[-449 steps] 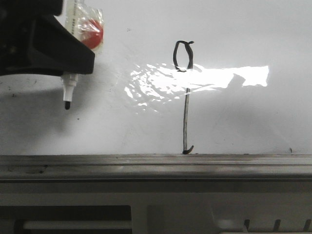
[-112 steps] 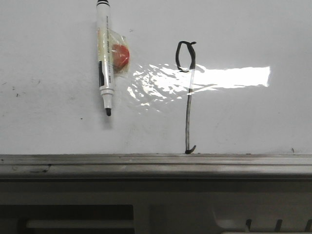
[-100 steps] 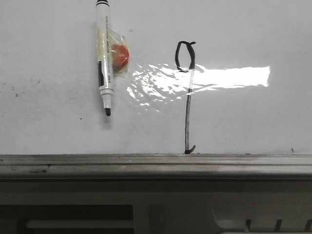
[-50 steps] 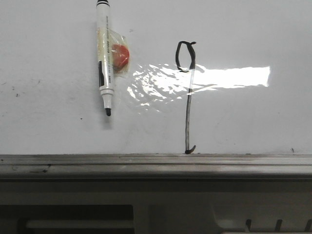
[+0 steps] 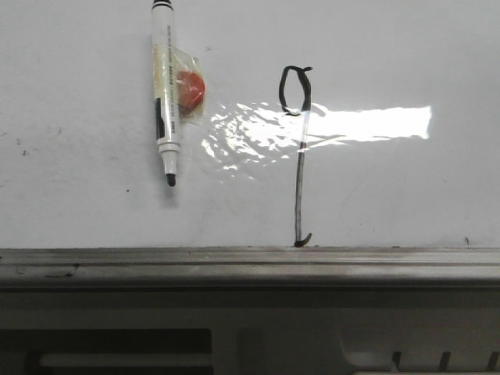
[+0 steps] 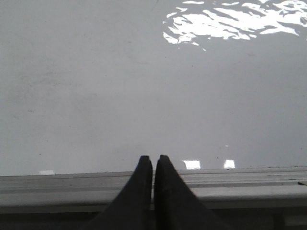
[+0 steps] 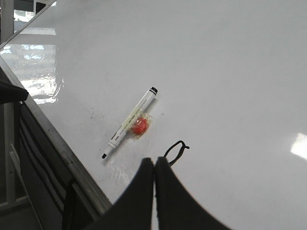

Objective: Write number 9 on whiteboard

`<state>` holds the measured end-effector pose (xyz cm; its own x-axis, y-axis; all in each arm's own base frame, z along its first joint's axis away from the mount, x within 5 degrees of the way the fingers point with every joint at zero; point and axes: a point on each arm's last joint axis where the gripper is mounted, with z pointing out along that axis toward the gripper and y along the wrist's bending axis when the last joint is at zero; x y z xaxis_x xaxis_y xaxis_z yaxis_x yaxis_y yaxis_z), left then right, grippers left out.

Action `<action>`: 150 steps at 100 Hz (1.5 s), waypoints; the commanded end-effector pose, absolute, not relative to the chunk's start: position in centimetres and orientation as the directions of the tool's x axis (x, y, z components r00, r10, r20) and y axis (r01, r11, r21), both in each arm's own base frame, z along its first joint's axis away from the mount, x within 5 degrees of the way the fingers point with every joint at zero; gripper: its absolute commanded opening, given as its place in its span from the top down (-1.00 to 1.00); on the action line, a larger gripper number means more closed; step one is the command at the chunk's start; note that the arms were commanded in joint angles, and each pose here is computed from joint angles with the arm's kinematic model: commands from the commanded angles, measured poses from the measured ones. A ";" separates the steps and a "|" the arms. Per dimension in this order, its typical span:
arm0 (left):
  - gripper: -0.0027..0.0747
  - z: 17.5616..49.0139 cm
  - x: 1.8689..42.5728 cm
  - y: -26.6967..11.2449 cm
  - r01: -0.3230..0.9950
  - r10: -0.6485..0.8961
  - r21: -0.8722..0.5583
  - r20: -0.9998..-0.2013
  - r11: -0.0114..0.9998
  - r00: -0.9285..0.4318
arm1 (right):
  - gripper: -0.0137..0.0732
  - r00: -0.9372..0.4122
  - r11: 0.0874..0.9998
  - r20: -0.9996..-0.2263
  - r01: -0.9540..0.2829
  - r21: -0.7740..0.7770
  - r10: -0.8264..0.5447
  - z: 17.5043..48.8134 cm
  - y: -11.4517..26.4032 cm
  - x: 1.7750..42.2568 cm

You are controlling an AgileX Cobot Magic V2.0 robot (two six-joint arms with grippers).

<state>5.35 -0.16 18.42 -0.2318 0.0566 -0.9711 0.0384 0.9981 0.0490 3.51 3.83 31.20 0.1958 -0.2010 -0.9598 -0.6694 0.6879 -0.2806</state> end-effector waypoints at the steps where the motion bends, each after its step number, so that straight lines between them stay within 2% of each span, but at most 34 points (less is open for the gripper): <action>1: 0.98 18.0 5.4 -0.1 0.030 0.040 0.035 -0.981 0.999 -0.190 | 0.79 0.262 0.719 -0.953 -0.633 -0.288 -0.152 32.6 3.6 3.6; 44: 0.98 18.0 5.4 -0.1 0.030 0.040 0.035 -0.981 0.999 -0.190 | 0.79 0.262 0.719 -0.953 -0.633 -0.288 -0.152 32.6 3.6 3.6; 58: 0.98 18.0 5.4 -0.1 0.030 0.040 0.035 -0.981 0.999 -0.190 | 0.79 0.233 0.734 -0.956 -0.614 -0.289 -0.181 31.0 3.8 4.1; 72: 0.98 18.0 5.4 -0.1 0.030 0.040 0.035 -0.981 0.999 -0.190 | 0.79 0.213 0.852 -0.957 -0.447 -0.273 -0.196 27.8 3.2 5.7; 82: 0.98 18.0 5.4 -0.1 0.030 0.040 0.035 -0.981 0.999 -0.190 | 0.79 0.155 0.931 -0.977 -0.311 -0.190 -0.148 25.0 2.3 6.5; 98: 0.98 18.0 5.4 -0.1 0.030 0.040 0.035 -0.981 0.999 -0.188 | 0.79 0.052 0.984 -0.998 -0.169 -0.051 -0.043 21.2 1.1 6.1; 107: 0.98 18.0 5.4 -0.1 0.030 0.040 0.035 -0.981 0.999 -0.188 | 0.79 0.043 0.994 -0.998 -0.092 -0.051 -0.047 19.9 0.5 5.7; 110: 0.98 18.0 5.4 -0.1 0.030 0.040 0.035 -0.981 0.999 -0.188 | 0.79 -0.006 0.996 -0.999 -0.067 -0.053 -0.054 19.4 0.3 5.5; 131: 0.98 18.0 5.4 -0.1 0.030 0.040 0.035 -0.981 0.999 -0.188 | 0.79 -0.237 0.999 -0.970 0.001 -0.055 -0.053 17.4 -0.1 5.3; 150: 0.98 18.0 5.4 -0.1 0.030 0.040 0.035 -0.981 0.999 -0.188 | 0.79 -0.228 0.999 -0.972 0.001 -0.055 -0.053 17.4 -0.1 5.3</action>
<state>5.35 -0.15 18.42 -0.2320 0.0518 -0.9713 0.0359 0.9984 0.0447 5.36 -0.06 18.09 -0.2386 -0.0423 -0.9702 -0.0076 0.9991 -0.0417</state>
